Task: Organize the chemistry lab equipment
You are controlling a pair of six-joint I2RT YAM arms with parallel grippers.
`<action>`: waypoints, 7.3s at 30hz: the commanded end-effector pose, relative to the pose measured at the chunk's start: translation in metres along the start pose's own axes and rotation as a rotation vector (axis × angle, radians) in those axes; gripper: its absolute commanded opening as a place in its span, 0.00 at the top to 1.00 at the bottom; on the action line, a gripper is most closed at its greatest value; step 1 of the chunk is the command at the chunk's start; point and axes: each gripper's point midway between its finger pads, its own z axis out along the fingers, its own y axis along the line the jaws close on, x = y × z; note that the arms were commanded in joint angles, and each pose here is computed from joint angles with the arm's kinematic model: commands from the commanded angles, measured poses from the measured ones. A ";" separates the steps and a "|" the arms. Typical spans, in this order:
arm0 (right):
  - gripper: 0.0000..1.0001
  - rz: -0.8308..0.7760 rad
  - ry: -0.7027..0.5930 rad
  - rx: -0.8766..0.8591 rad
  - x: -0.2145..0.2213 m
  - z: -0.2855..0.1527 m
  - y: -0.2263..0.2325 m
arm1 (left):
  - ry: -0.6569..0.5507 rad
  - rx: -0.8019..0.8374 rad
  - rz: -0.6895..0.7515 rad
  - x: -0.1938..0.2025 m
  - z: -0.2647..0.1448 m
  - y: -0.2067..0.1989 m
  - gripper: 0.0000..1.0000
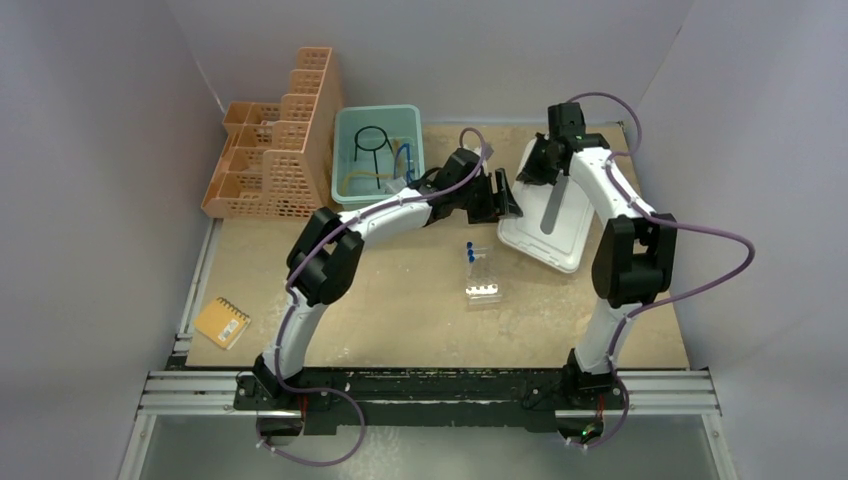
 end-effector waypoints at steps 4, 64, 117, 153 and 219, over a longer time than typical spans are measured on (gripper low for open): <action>1.00 0.035 -0.012 -0.184 -0.017 -0.026 0.028 | -0.029 0.211 -0.011 -0.011 -0.014 -0.048 0.43; 0.44 0.193 -0.041 -1.490 -0.057 -0.246 0.192 | -0.689 0.617 -0.341 -0.207 -0.359 -0.116 1.00; 1.00 0.576 0.004 -1.167 0.022 -0.078 0.287 | -0.831 -0.664 -0.281 -0.108 -0.389 0.152 0.21; 0.32 0.161 0.109 -0.644 0.069 -0.046 0.260 | -0.842 -0.791 -0.297 -0.117 -0.380 0.205 0.19; 0.52 -0.409 0.178 -0.465 0.121 -0.021 0.214 | -0.730 -0.668 -0.263 -0.091 -0.338 0.219 0.27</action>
